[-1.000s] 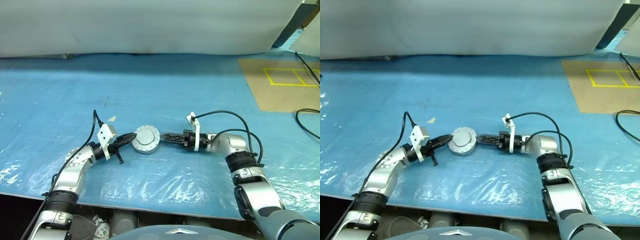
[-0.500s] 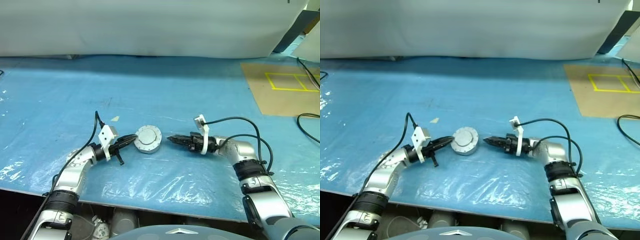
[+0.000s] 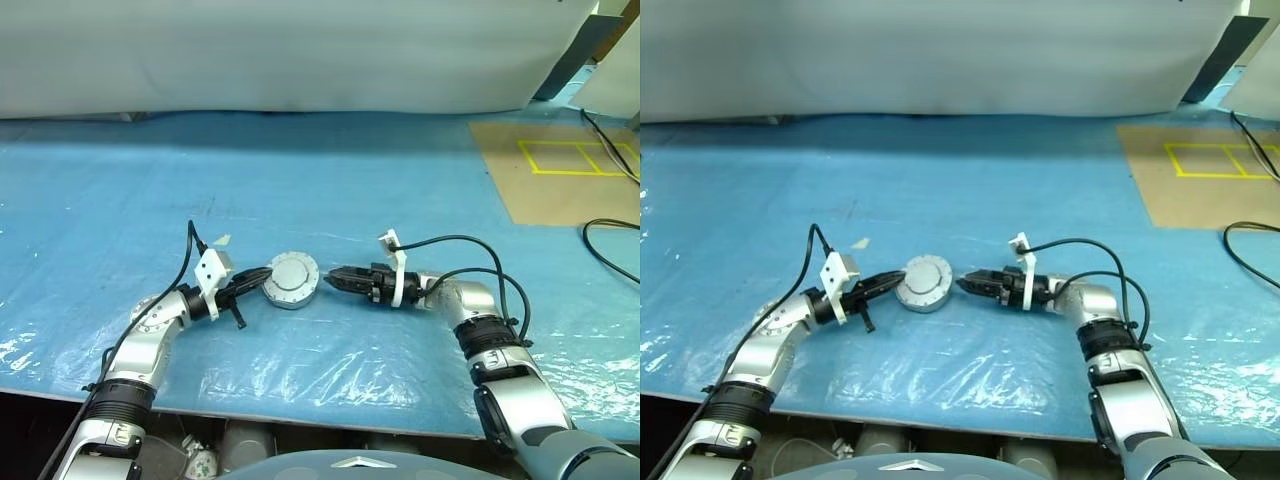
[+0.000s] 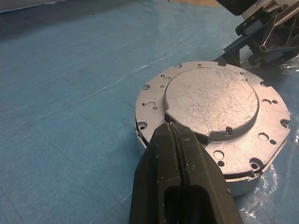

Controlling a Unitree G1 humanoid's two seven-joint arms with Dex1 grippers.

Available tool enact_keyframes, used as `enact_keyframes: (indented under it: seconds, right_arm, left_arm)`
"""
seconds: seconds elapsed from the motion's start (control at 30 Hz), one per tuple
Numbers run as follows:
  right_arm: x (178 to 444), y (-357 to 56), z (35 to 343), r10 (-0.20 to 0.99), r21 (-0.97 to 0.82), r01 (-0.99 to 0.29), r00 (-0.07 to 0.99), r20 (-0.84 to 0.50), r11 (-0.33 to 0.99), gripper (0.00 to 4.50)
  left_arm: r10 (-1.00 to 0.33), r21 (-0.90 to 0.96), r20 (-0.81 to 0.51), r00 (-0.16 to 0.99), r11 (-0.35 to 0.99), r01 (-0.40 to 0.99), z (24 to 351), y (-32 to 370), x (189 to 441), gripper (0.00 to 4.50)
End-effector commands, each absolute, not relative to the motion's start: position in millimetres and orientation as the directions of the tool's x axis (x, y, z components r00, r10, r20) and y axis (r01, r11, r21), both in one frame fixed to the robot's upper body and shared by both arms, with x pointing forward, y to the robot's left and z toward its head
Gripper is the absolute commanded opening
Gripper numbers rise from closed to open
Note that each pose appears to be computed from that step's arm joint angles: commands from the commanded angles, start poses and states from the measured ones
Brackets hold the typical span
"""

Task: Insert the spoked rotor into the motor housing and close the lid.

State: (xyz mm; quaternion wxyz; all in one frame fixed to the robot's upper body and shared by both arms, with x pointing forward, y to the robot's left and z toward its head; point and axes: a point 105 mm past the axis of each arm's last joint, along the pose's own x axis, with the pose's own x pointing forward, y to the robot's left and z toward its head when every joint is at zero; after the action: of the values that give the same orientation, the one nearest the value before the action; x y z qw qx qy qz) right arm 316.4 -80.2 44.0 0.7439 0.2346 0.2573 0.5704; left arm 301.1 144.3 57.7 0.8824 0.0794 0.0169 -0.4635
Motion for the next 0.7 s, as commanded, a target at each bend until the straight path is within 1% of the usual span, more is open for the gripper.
enact_keyframes:
  seconds: [0.03,0.13,0.27,0.4,0.5,0.67,0.7]
  right_arm:
    - [303.1,-94.5,-0.3,0.928,0.685,-0.627,0.231,-0.292,0.371,4.48]
    - [298.3,-95.8,1.9,0.944,0.723,-0.607,0.200,-0.263,0.330,4.48]
    - [288.1,-91.8,16.7,0.977,0.793,-0.571,0.125,-0.173,0.214,4.48]
    - [285.5,-93.1,22.8,0.985,0.823,-0.540,0.093,-0.147,0.174,4.48]
    - [285.7,-94.9,23.2,0.985,0.831,-0.529,0.088,-0.146,0.171,4.48]
    - [291.7,-97.1,15.0,0.976,0.837,-0.502,0.133,-0.173,0.217,4.48]
    - [298.5,-75.0,22.8,0.978,0.837,-0.507,0.126,-0.164,0.205,4.48]
  left_arm:
    - [-0.822,0.100,-0.149,0.550,0.541,0.835,45.0,140.9,294.8,0.00]
    - [-0.821,0.099,-0.149,0.551,0.542,0.835,44.9,140.8,294.5,0.00]
    - [-0.821,0.099,-0.153,0.549,0.540,0.836,43.9,140.5,294.0,0.00]
    - [-0.823,0.099,-0.150,0.548,0.539,0.836,44.7,139.9,294.3,0.00]
    - [-0.821,0.100,-0.150,0.551,0.542,0.834,45.1,141.2,294.8,0.00]
    - [-0.820,0.099,-0.150,0.553,0.544,0.833,44.6,141.4,293.5,0.00]
    - [-0.820,0.098,-0.150,0.553,0.544,0.833,44.6,141.1,293.4,0.00]
